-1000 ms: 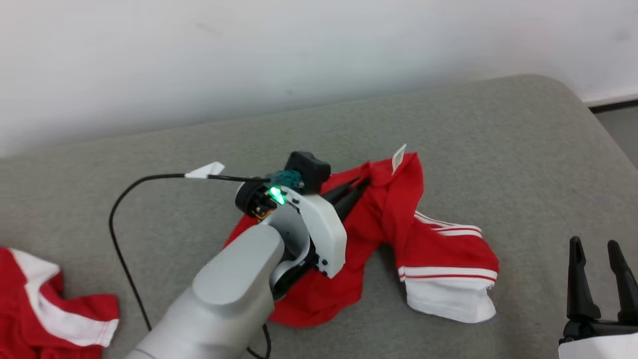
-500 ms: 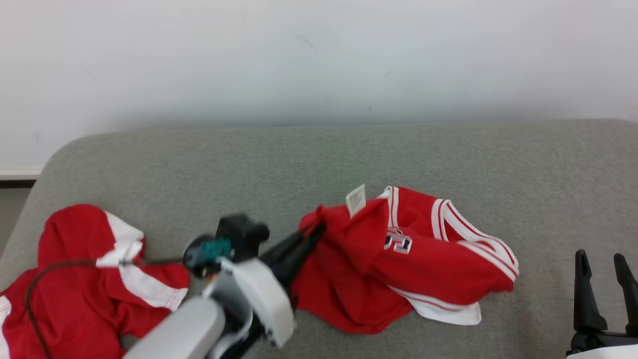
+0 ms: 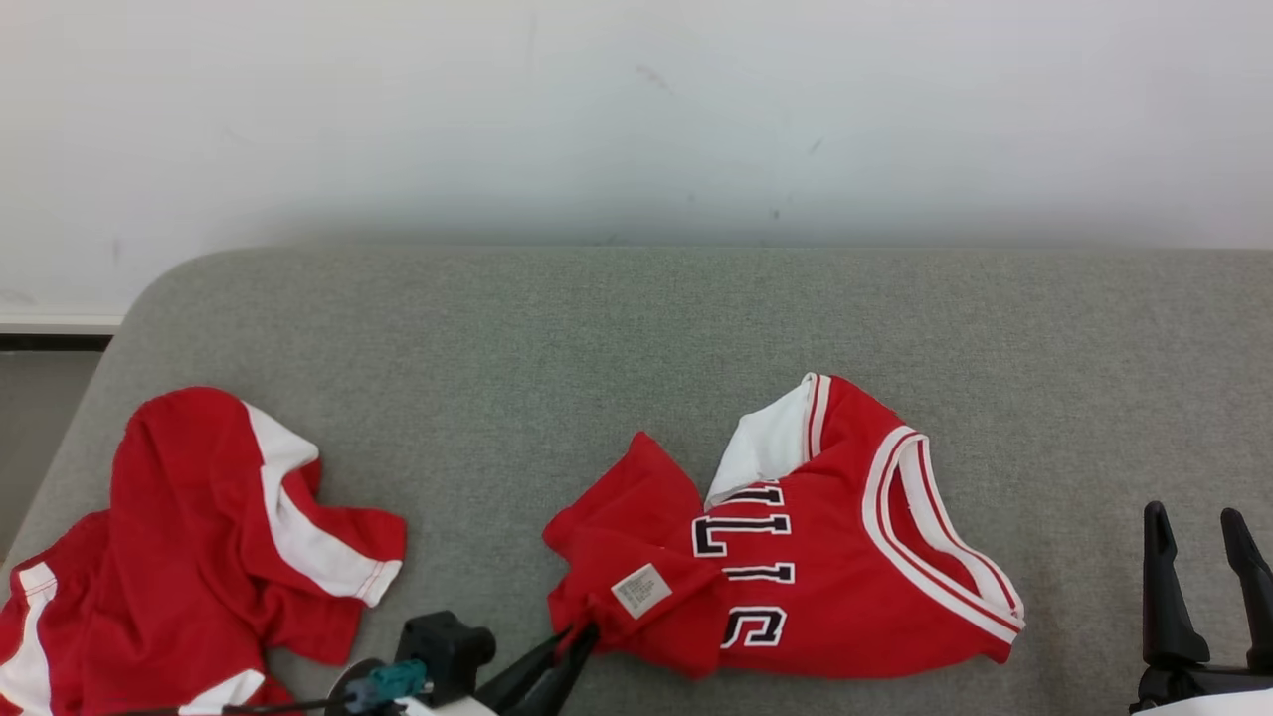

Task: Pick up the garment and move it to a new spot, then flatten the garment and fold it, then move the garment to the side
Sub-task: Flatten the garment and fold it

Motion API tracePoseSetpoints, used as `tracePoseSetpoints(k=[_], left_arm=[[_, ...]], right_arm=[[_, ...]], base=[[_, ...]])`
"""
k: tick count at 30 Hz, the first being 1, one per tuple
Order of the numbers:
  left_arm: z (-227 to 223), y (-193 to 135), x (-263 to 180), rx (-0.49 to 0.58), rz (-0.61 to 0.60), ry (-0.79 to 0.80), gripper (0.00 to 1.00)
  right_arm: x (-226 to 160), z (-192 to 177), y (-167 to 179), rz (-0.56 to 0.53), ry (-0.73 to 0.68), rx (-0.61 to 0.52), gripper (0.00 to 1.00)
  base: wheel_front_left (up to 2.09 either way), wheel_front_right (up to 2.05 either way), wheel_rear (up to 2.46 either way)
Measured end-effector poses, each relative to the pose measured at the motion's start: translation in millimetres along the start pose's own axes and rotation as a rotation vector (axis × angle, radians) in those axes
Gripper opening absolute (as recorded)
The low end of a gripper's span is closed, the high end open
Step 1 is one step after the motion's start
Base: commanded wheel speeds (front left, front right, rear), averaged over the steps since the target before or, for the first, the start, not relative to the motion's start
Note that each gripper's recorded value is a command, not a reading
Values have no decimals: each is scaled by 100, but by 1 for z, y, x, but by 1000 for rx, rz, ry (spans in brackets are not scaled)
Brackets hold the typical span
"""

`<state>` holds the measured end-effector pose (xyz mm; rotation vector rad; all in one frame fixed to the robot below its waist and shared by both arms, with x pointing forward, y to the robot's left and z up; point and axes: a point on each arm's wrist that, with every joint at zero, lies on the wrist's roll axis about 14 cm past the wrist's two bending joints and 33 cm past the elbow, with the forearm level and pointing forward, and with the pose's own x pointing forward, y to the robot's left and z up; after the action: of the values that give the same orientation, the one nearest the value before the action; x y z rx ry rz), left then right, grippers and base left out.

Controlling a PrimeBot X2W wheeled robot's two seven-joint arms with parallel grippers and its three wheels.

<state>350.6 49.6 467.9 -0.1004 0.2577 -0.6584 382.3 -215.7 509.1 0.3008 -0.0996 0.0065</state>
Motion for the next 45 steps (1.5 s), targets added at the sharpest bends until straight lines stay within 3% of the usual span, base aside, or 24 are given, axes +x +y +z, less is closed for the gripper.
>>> tracePoseSetpoints(k=[8,16,21,29,41,45], left_arm=[[6,7,-7,-56,66,-76,100],[39,37,-23,-2,185,-162,100],[63,42,-6,29,165,-155,100],[79,48,44,47,40,65,100],[33,56,99,20,-66,552,100],[24,47,112,22,-101,633,100]], right_arm=[[0,2,1,5,-2,-1,100],[-2,5,1,4,-12,7,100],[-2,1,6,8,-5,20,100],[-3,7,-4,-23,-21,17,100],[-18,13,-36,-143,-42,20,100],[-27,16,-46,-181,-45,16,100]], base=[[0,0,0],[0,0,0],[0,0,0],[0,0,0],[0,0,0],[0,0,0]])
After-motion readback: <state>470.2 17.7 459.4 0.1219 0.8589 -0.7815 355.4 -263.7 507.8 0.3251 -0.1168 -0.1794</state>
